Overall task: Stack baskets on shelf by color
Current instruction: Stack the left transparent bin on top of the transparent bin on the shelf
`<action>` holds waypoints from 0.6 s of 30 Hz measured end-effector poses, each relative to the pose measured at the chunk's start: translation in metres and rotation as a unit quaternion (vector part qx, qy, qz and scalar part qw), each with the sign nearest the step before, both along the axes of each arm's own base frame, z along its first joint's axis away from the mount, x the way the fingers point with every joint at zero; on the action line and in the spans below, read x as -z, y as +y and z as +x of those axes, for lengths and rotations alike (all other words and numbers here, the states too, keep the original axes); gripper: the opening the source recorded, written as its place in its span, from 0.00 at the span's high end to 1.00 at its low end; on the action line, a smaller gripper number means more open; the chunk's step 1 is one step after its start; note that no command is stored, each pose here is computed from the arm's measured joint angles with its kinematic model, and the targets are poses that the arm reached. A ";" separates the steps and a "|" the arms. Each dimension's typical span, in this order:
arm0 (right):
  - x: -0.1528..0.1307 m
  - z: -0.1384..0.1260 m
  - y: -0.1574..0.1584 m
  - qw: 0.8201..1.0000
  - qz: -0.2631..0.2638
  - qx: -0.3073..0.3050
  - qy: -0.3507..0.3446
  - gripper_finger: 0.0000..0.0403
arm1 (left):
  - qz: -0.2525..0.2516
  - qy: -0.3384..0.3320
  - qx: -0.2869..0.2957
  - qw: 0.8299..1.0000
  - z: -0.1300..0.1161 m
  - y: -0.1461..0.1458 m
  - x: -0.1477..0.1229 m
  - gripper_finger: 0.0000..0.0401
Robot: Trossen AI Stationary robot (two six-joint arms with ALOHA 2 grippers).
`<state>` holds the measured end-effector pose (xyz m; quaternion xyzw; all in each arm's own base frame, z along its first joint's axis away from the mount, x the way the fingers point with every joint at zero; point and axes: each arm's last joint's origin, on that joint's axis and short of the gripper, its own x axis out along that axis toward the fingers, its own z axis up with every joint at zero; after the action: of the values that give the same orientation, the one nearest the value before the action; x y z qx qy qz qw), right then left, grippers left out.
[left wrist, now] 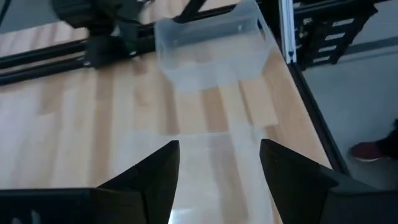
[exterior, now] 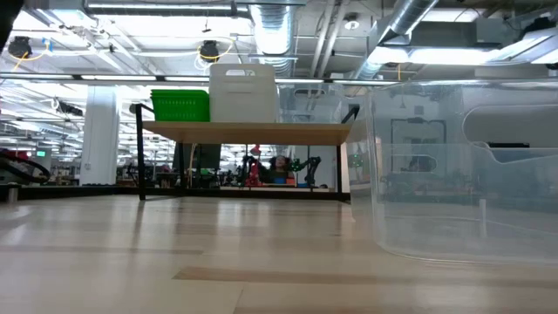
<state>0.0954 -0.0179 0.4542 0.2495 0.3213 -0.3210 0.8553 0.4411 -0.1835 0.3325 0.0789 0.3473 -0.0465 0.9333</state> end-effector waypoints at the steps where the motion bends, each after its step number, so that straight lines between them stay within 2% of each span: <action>1: 0.000 0.000 0.000 1.000 0.001 -0.001 0.001 0.57 | -0.001 -0.002 0.003 1.000 0.007 -0.005 0.011 0.47; 6: 0.001 -0.002 0.000 1.000 -0.002 -0.007 0.013 0.57 | 0.006 0.008 0.015 1.000 0.032 -0.022 0.062 0.47; 9: 0.002 -0.003 0.000 1.000 -0.005 -0.011 0.021 0.57 | -0.021 0.017 0.011 1.000 0.040 -0.026 0.080 0.47; 18: 0.002 -0.007 0.001 1.000 -0.006 -0.014 0.025 0.57 | 0.002 0.045 -0.003 0.999 0.043 -0.027 0.101 0.47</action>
<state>0.0883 -0.0171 0.4520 0.2311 0.3444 -0.3168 0.8530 0.4839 -0.2106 0.2313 0.0778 0.3891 -0.0465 0.9167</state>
